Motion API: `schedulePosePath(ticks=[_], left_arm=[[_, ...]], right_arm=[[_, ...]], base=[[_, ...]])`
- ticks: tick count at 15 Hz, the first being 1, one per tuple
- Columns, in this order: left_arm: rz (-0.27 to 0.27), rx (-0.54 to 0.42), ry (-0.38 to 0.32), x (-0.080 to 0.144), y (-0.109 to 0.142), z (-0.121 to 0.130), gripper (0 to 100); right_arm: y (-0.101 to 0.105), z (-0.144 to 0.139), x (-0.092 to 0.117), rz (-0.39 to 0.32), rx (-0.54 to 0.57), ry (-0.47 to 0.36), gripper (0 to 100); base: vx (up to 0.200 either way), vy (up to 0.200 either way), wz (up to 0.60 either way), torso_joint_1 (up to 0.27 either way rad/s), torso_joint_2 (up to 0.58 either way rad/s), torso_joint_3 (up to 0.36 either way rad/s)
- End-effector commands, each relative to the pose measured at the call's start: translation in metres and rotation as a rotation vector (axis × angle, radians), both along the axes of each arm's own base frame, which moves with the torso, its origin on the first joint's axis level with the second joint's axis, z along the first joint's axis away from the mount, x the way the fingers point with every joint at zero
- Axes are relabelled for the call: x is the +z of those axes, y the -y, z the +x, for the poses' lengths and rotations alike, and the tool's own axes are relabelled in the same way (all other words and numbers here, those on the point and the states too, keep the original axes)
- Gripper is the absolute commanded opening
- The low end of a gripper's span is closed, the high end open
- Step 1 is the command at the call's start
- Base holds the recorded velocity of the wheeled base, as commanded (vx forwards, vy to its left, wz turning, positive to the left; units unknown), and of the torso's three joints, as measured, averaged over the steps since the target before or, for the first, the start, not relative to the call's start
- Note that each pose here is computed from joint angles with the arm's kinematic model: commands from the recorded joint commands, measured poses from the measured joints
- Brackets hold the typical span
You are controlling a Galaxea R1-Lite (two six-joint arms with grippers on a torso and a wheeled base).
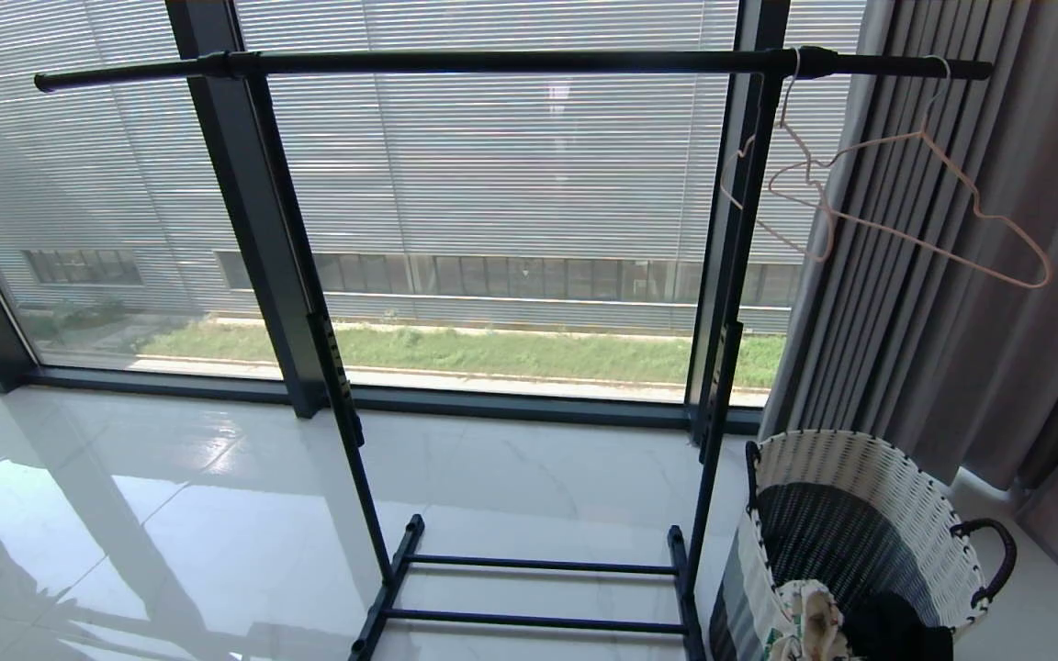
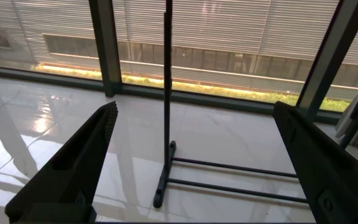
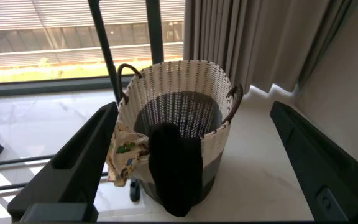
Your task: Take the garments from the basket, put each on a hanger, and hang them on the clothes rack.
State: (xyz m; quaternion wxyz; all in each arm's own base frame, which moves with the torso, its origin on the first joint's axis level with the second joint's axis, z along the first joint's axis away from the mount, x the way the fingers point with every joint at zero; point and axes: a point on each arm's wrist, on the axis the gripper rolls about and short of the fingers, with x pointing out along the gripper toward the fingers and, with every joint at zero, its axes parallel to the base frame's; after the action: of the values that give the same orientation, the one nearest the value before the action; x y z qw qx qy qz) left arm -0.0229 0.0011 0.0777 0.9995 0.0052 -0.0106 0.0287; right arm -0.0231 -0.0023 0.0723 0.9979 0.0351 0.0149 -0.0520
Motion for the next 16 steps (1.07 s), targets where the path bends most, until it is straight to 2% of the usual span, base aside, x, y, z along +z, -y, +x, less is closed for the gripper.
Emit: schedulePosePath(ticks=[1,4,8,16], left_arm=[[0.0,0.001,0.0,0.0,0.0,0.0,100],[0.001,0.001,0.0,0.0,0.0,0.0,100],[0.0,0.001,0.0,0.0,0.0,0.0,100],[0.001,0.001,0.0,0.0,0.0,0.0,100]], right_arm=[[0.0,0.0001,0.0,0.0,0.0,-0.002,100],[0.0,0.0,0.0,0.0,0.0,0.0,100],[0.0,0.0001,0.0,0.009,0.0,-0.001,100],[0.0,0.0001,0.0,0.008,0.001,-0.001,100]], base=[[0.0,0.0,0.0,0.0,0.0,0.0],[0.0,0.0,0.0,0.0,0.0,0.0],[0.2,0.0,0.0,0.001,0.0,0.0],[0.0,0.0,0.0,0.0,0.0,0.0]])
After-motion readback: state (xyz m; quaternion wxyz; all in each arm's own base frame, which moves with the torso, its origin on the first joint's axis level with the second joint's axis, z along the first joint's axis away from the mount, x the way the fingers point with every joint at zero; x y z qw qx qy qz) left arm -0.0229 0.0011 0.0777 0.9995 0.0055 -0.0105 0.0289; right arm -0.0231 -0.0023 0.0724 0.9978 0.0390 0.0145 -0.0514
